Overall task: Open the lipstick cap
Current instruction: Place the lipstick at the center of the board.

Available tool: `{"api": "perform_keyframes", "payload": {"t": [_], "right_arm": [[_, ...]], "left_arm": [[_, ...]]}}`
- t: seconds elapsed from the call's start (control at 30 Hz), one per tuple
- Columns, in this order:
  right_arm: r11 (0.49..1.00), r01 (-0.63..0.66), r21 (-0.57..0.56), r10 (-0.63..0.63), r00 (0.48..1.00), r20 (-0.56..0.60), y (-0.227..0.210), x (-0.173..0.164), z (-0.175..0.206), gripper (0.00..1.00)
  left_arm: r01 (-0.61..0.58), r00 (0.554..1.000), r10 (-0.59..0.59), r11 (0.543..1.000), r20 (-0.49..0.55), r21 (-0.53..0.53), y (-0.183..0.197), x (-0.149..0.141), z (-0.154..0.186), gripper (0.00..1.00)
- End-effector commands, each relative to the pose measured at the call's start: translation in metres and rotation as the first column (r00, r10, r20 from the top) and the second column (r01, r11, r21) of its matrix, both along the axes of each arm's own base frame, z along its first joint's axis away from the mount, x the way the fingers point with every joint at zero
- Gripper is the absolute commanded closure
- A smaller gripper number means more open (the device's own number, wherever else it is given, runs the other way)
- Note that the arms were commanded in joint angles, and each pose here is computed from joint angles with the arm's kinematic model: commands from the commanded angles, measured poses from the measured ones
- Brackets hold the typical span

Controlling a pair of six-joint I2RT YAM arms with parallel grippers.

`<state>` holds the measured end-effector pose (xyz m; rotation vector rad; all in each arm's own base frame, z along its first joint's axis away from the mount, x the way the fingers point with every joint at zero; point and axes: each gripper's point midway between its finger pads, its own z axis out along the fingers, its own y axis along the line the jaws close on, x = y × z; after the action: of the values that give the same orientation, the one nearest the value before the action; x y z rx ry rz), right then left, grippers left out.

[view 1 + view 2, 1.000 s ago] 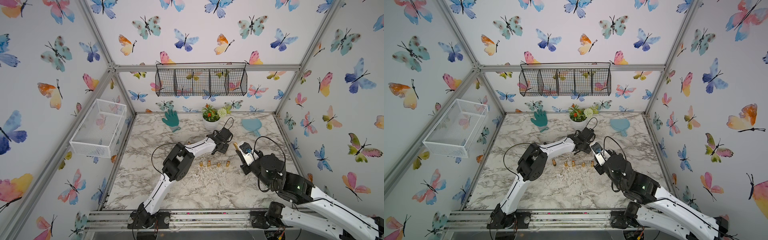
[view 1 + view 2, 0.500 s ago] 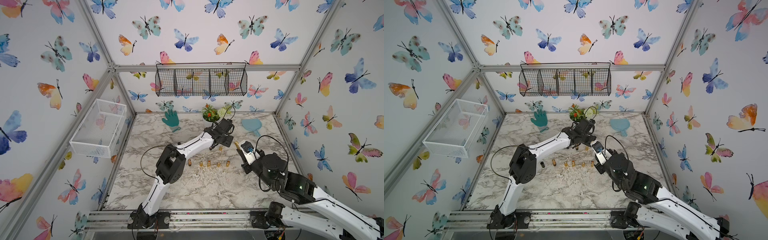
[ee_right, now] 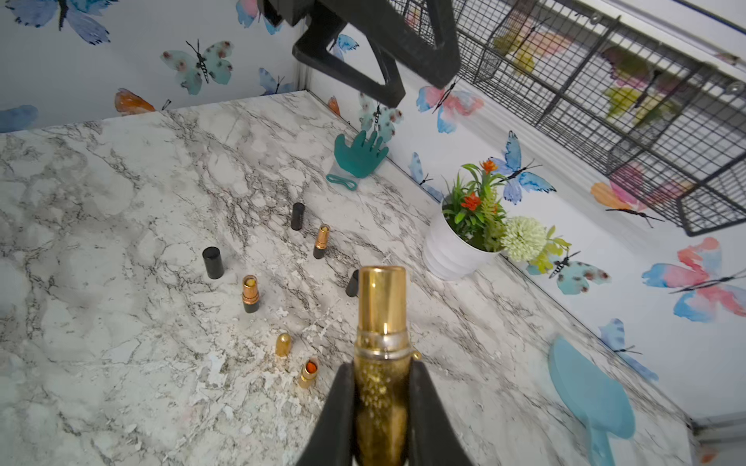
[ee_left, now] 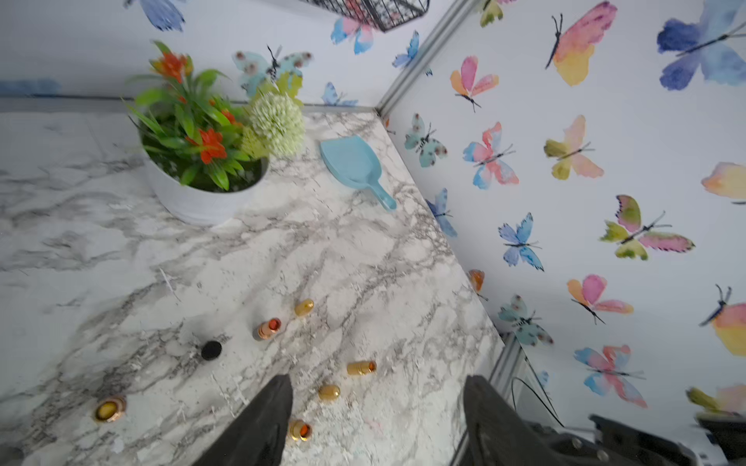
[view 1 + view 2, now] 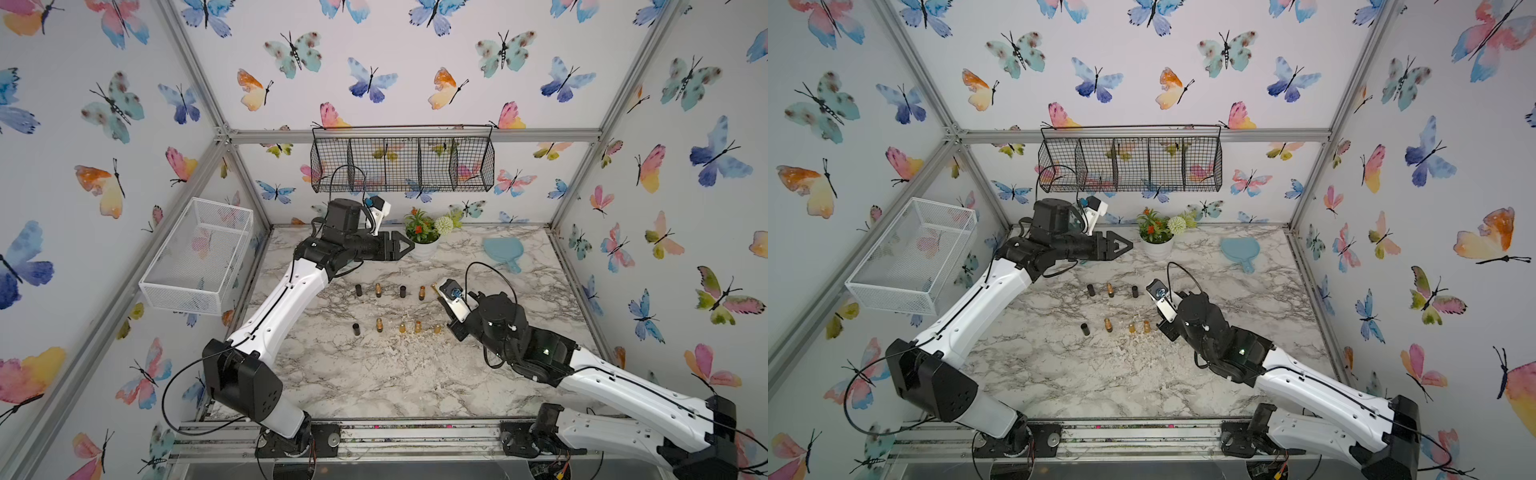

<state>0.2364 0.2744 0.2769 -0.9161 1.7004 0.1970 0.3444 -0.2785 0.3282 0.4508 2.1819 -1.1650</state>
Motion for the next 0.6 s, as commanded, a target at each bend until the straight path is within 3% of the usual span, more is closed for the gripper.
{"api": "perform_keyframes", "payload": {"t": [0.0, 0.27, 0.57], "right_arm": [[0.995, -0.071, 0.068, 0.069, 0.997, 0.035, 0.025, 0.002, 0.016, 0.98], [0.988, -0.130, 0.080, 0.129, 0.992, 0.015, 0.051, 0.005, 0.013, 0.98], [0.986, -0.148, 0.080, 0.148, 0.989, 0.005, 0.058, 0.006, 0.009, 0.98]], "left_arm": [[0.118, 0.992, -0.120, 0.991, -0.027, -0.056, 0.001, -0.041, 0.007, 0.28], [0.185, 0.979, -0.190, 0.980, -0.075, -0.068, 0.005, -0.071, -0.012, 0.28], [0.220, 0.968, -0.225, 0.974, -0.109, -0.055, -0.003, -0.076, -0.032, 0.37]]}}
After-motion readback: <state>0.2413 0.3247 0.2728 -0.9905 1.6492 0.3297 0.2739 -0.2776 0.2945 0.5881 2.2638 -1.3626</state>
